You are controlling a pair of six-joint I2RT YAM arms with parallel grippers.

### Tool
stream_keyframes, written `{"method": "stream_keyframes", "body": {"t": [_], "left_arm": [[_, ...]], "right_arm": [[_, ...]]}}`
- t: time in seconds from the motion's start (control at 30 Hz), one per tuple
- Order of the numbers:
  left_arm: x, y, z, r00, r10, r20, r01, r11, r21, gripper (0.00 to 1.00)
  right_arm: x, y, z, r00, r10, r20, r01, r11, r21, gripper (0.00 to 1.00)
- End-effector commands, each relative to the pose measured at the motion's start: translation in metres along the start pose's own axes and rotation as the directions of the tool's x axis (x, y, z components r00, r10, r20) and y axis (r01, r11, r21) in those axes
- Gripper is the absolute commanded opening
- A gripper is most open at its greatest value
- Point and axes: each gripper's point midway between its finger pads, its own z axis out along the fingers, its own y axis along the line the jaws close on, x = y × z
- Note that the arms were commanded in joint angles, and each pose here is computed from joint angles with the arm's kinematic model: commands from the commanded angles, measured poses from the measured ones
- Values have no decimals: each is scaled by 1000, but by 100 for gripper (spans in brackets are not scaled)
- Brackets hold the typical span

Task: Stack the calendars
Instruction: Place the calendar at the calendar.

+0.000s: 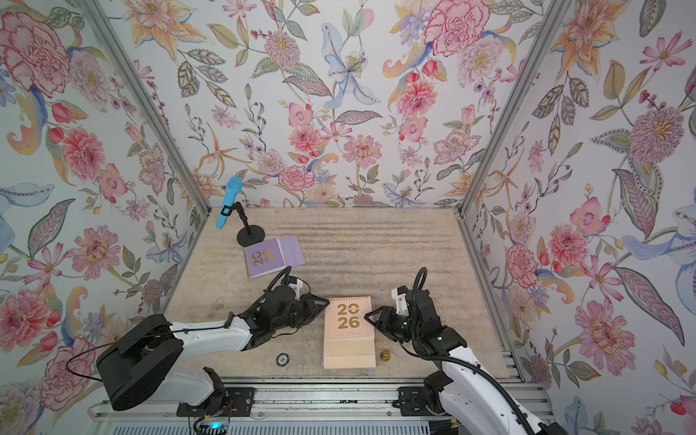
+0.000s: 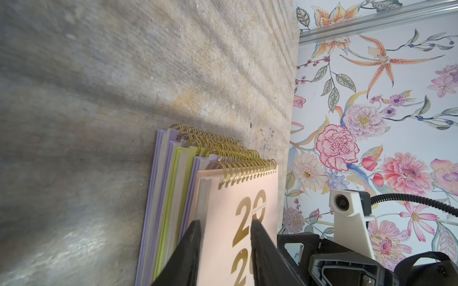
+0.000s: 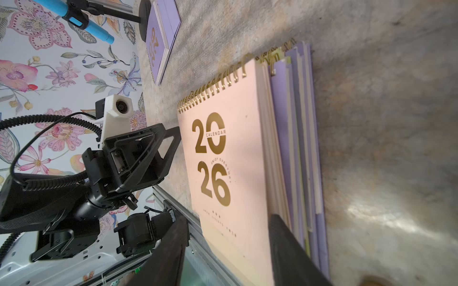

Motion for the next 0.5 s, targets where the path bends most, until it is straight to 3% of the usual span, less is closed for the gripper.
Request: {"method": "stream_keyframes", "body": {"t": [0.0,0.23,0.47], "left_arm": [[-1,-17,3,1000,1,7,-2,999,36,37],[-9,-14,-1,999,22,39,-22,1000,-8,38],[-24,4,-7,991,118,60,-106,979,-176,43]], "right_arm": [[-12,3,-10,999,-38,38,36,998,47,52],[-30,-16,-23,995,-81,53,65,964,258,52],[-59,-30,-29,991,-136,11,117,890,440,52]]}}
